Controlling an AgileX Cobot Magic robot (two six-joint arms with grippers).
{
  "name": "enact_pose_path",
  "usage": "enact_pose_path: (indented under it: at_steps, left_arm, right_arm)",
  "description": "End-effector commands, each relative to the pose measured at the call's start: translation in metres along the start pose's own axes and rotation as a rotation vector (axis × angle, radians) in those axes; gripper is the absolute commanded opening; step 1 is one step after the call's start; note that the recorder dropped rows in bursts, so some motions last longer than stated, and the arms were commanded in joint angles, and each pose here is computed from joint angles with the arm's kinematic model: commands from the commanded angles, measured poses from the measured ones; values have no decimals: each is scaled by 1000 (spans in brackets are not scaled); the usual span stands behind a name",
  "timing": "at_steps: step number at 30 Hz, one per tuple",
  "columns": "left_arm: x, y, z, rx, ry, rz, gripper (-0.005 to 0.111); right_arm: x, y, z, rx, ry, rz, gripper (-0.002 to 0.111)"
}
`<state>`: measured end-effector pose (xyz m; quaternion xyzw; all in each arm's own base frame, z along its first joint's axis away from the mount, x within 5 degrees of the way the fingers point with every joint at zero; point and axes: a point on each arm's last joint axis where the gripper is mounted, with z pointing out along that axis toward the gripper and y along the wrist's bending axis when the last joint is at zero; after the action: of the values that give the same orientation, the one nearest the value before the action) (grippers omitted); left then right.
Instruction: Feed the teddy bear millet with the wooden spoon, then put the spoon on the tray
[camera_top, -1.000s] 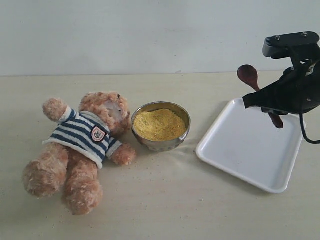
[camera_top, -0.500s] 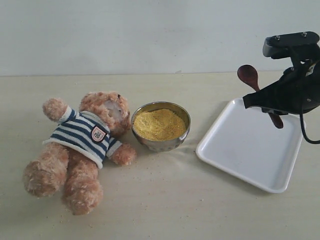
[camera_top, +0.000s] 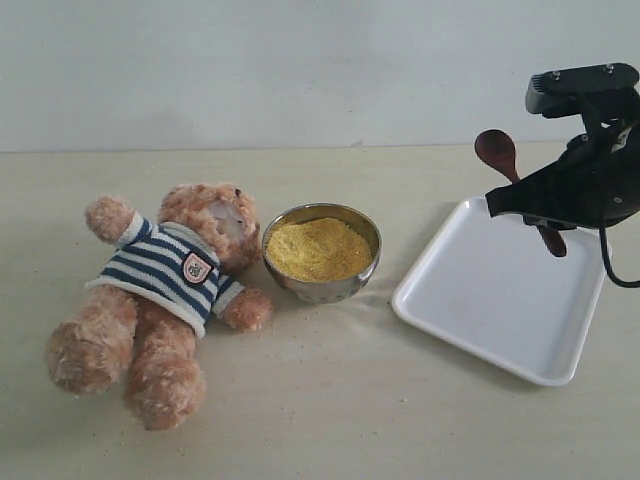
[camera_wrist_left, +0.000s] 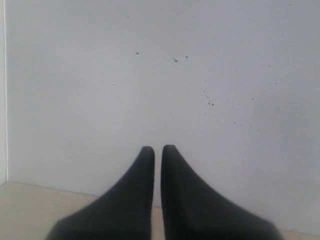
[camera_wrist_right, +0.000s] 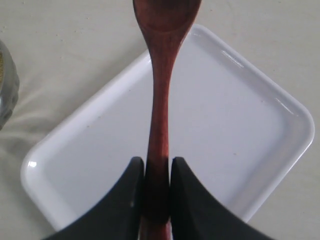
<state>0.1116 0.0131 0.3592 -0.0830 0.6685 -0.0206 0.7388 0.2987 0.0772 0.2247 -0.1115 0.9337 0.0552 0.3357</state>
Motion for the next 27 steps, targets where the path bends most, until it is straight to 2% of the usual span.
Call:
enact_pose_path:
  at_steps: [1, 8, 9, 11, 12, 13, 15, 20, 24, 27]
  left_arm:
    - [1, 0, -1, 0, 0, -6, 5]
    - [2, 0, -1, -4, 2, -6, 5]
    - [6, 1, 0, -5, 19, 47, 5]
    - [14, 4, -5, -16, 66, 502, 5]
    - [19, 6, -11, -24, 90, 797, 5]
    - [21, 6, -15, -27, 86, 819, 5]
    - [31, 6, -28, -30, 61, 784, 5]
    - [82, 10, -60, -24, 44, 779, 5]
    - [112, 13, -72, -24, 34, 780, 5]
    - [127, 14, -72, 3, 81, 777, 5]
  right_arm:
    - [2, -1, 0, 2, 16, -6, 0]
    - [-1, -1, 0, 2, -15, -1, 0]
    - [-1, -1, 0, 0, -13, 3, 0]
    - [-1, -1, 0, 0, -22, 6, 0]
    - [-1, -1, 0, 0, -22, 6, 0]
    - [-1, -1, 0, 0, -22, 6, 0]
    - [-1, -1, 0, -2, -22, 10, 0]
    - [-1, -1, 0, -2, -20, 12, 0]
    - [0, -1, 0, -4, -3, 12, 0]
    - [1, -1, 0, -4, 2, 12, 0]
